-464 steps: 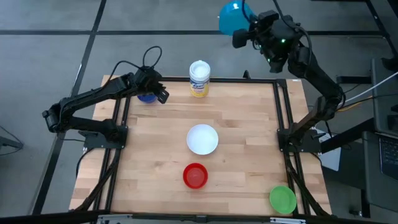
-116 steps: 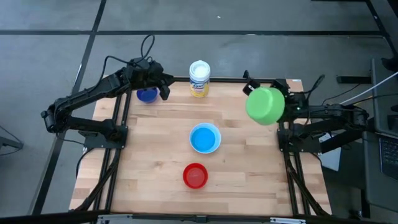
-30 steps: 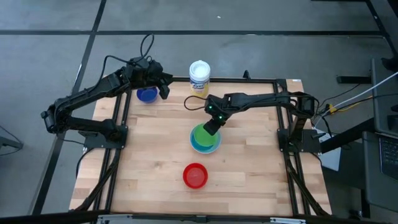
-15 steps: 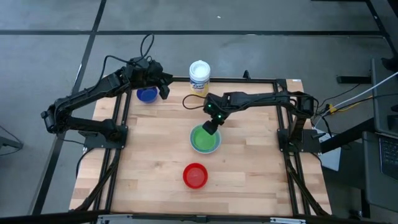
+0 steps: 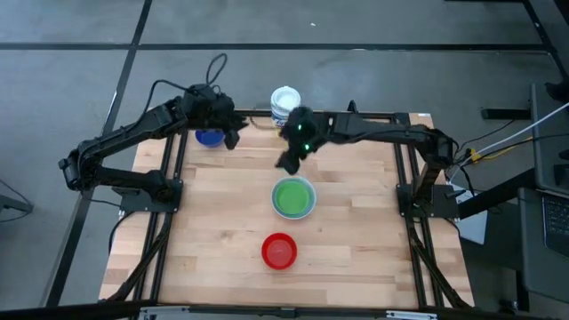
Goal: Nest bowls inside each other
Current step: Stack the blue bowl on top of the green bowl
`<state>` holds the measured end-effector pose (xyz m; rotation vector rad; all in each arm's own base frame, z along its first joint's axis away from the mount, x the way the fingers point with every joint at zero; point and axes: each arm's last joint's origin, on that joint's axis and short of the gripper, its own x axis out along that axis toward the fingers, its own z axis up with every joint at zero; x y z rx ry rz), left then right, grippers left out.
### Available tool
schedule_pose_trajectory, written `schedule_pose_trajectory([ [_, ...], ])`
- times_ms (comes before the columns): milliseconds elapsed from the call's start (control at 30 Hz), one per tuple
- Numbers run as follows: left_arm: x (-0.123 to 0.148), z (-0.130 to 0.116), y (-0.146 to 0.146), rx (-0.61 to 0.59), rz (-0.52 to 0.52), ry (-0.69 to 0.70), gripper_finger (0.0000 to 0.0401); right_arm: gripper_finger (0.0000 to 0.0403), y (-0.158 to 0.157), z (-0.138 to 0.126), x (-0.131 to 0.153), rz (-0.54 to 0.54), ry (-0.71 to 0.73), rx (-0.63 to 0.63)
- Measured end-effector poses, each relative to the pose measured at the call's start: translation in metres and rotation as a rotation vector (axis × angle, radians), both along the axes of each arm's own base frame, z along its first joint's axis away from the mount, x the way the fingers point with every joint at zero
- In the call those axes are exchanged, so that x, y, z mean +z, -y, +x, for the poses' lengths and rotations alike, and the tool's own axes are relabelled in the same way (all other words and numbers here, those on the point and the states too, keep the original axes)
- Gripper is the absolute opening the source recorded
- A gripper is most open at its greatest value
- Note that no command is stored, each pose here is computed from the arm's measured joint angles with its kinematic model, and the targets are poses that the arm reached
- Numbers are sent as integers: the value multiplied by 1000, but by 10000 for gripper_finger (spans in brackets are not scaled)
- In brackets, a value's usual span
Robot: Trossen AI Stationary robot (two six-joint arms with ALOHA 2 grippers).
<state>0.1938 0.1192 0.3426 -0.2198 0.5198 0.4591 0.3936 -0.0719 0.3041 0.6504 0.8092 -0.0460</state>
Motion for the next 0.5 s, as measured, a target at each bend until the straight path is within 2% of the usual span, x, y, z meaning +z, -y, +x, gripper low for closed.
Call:
schedule_pose_trajectory([
  [200,-24,-5,14,-144,-150,-234,98,202,6,2,84,-99,268,30],
  [300,-31,-1,21,-199,-208,-280,98,202,9,-4,118,-146,376,33],
  [400,-40,6,26,-193,-241,-350,98,206,9,-12,149,-192,475,38],
  [500,-55,8,24,-123,-236,-498,98,211,7,-19,170,-223,541,45],
])
